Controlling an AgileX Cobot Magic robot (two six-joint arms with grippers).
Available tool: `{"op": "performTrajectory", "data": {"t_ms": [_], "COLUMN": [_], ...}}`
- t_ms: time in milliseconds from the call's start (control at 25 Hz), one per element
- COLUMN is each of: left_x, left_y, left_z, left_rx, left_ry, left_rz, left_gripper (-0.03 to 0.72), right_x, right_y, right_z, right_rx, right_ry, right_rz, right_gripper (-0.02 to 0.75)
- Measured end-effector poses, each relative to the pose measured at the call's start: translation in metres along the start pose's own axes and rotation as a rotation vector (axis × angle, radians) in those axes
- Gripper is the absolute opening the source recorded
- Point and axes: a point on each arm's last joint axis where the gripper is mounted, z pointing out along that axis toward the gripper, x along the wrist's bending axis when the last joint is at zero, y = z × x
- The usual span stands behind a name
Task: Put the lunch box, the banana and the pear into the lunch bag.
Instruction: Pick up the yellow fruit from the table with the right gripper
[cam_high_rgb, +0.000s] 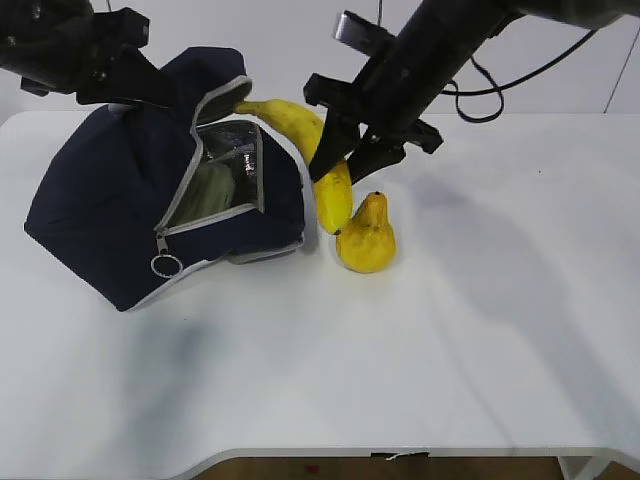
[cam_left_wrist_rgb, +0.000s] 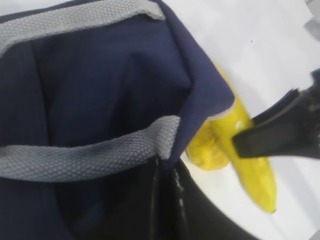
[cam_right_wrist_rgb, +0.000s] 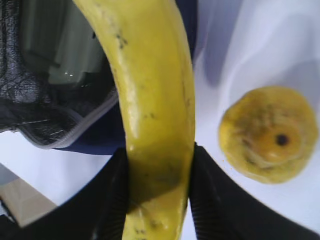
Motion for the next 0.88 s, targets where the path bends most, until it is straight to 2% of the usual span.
{"op": "performTrajectory", "data": {"t_ms": [280, 600, 880], "left_x": [-0.002, -0.004, -0.004], "left_y": [0.001, -0.001, -0.001], "left_z": [0.000, 0.000, 0.000], "left_rx": [-0.012, 0.008, 0.013], "left_ry": [-0.017, -0.039, -0.042], "left_rz": [-0.024, -0.033, -0.028], "left_gripper": [-0.004, -0.004, -0.004], "right_x": [0.013, 0.019, 0.022], "right_y": [-0.002, 0.017, 0.028], "right_z": [0.034, 0.044, 0.064], "right_rx": [0.063, 0.017, -0.002], "right_ry": [0.061, 0.112, 0.206], "right_rz": [0.000, -0.008, 0.034], "right_gripper": [0.283, 0.283, 0.283]}}
